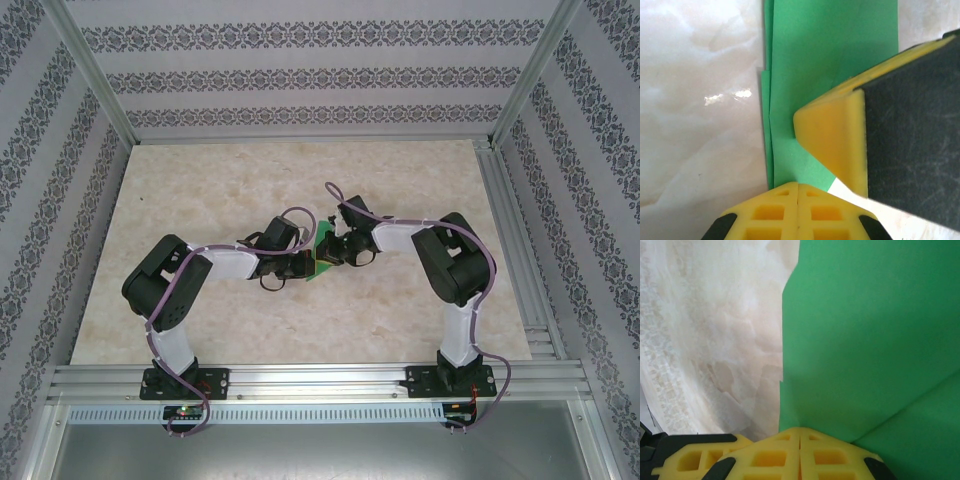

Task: Fold a paper plane with a square sheet of paper (pick it up from the middle)
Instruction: Fourth fold the wing at the center of the table.

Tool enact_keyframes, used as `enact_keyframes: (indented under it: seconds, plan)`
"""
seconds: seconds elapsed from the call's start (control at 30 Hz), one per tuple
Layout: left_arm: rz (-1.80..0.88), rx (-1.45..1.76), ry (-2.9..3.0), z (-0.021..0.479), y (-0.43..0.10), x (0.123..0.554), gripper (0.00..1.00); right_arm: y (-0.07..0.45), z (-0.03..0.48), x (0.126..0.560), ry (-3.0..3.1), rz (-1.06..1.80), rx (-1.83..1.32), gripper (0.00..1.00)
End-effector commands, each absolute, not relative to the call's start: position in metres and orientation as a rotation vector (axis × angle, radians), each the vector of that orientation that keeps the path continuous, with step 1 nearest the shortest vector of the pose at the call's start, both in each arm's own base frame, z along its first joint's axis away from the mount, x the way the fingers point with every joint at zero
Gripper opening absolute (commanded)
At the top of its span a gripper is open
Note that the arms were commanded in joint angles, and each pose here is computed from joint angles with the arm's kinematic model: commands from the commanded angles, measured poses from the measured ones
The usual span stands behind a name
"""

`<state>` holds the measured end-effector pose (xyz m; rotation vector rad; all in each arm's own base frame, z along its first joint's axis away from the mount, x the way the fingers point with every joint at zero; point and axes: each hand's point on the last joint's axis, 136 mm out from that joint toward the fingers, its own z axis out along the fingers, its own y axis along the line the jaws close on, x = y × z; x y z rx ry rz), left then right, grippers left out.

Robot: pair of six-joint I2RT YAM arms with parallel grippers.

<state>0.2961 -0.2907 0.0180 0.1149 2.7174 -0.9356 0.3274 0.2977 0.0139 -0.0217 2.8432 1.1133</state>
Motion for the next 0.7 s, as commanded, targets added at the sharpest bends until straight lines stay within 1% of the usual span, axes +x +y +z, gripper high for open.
enact_keyframes:
  seconds: [0.0,0.3,0.67]
  plan:
    - [-0.813,0.117,2.932,-0.022,-0.263,0.252,0.0,0.276,0.002,0.357,2.812,0.982,0.006,0.08]
    - [-0.809,0.126,2.96,-0.028,-0.26,0.246,0.0,0.26,0.003,0.395,2.748,0.951,0.058,0.09]
    - [-0.824,0.135,2.958,-0.026,-0.261,0.245,0.0,0.224,-0.006,0.437,2.703,0.901,0.192,0.09]
